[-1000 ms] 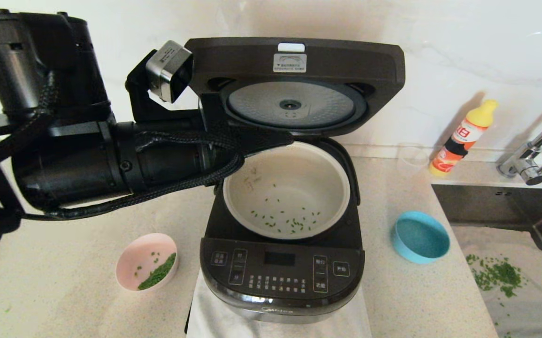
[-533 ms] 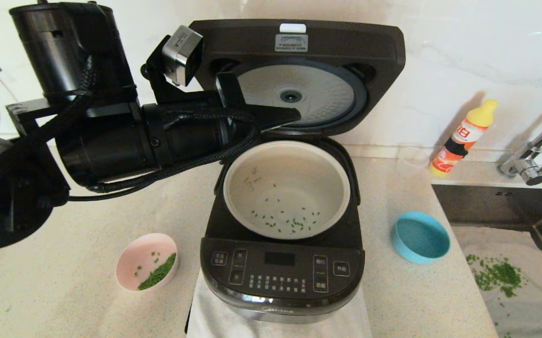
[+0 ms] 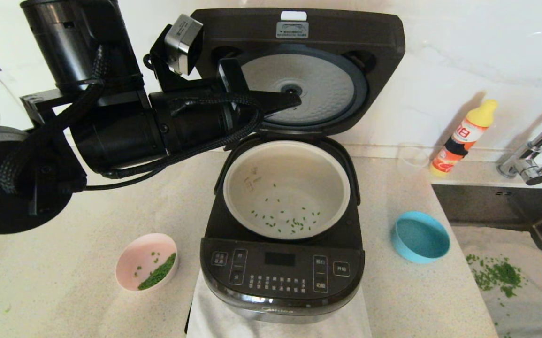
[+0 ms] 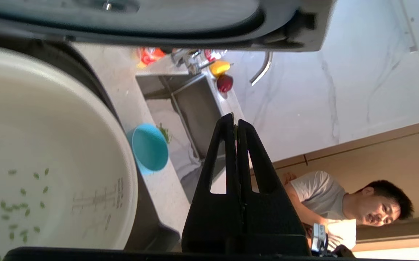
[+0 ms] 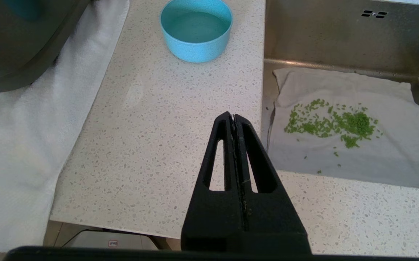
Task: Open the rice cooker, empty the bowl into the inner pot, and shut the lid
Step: Open the rice cooker
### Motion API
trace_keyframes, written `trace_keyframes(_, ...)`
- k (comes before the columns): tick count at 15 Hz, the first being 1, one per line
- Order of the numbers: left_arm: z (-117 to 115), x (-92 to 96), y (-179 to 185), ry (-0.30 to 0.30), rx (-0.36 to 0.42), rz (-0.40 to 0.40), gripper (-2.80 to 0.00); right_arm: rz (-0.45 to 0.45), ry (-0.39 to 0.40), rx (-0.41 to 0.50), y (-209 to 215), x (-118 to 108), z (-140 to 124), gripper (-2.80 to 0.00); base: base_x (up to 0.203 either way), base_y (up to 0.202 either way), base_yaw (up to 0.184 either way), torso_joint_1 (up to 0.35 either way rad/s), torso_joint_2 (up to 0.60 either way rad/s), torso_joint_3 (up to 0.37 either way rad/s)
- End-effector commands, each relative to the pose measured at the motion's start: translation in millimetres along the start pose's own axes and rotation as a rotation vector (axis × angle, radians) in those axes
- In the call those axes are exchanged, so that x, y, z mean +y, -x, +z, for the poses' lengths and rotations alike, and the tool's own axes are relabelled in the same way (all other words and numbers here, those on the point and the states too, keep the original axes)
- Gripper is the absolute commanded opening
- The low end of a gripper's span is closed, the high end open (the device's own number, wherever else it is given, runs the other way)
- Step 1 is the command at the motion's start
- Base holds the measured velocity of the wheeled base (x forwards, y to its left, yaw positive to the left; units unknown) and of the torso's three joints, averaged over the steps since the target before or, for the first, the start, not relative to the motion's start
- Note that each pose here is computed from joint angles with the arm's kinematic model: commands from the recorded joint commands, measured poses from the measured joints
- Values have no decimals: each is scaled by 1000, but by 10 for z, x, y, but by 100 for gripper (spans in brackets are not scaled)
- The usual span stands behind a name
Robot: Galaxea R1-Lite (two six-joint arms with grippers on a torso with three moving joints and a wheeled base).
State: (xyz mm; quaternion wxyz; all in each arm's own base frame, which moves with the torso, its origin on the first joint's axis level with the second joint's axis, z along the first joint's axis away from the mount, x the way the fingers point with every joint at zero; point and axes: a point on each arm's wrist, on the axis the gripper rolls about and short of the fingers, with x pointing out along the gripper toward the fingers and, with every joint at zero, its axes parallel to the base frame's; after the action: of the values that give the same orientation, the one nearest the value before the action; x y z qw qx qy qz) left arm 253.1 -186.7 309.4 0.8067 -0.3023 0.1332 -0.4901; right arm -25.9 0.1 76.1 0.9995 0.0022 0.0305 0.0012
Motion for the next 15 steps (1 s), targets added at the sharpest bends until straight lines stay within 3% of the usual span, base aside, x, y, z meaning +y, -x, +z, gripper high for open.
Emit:
trace_keyframes(1, 53, -22, -28, -5, -15, -13, -280, 1, 0, 0, 0, 0, 0, -280, 0, 0, 0, 0, 0, 0)
trace_keyframes(15, 165, 85, -188, -26, -42, -7, -280, 1, 0, 0, 0, 0, 0, -280, 0, 0, 0, 0, 0, 0)
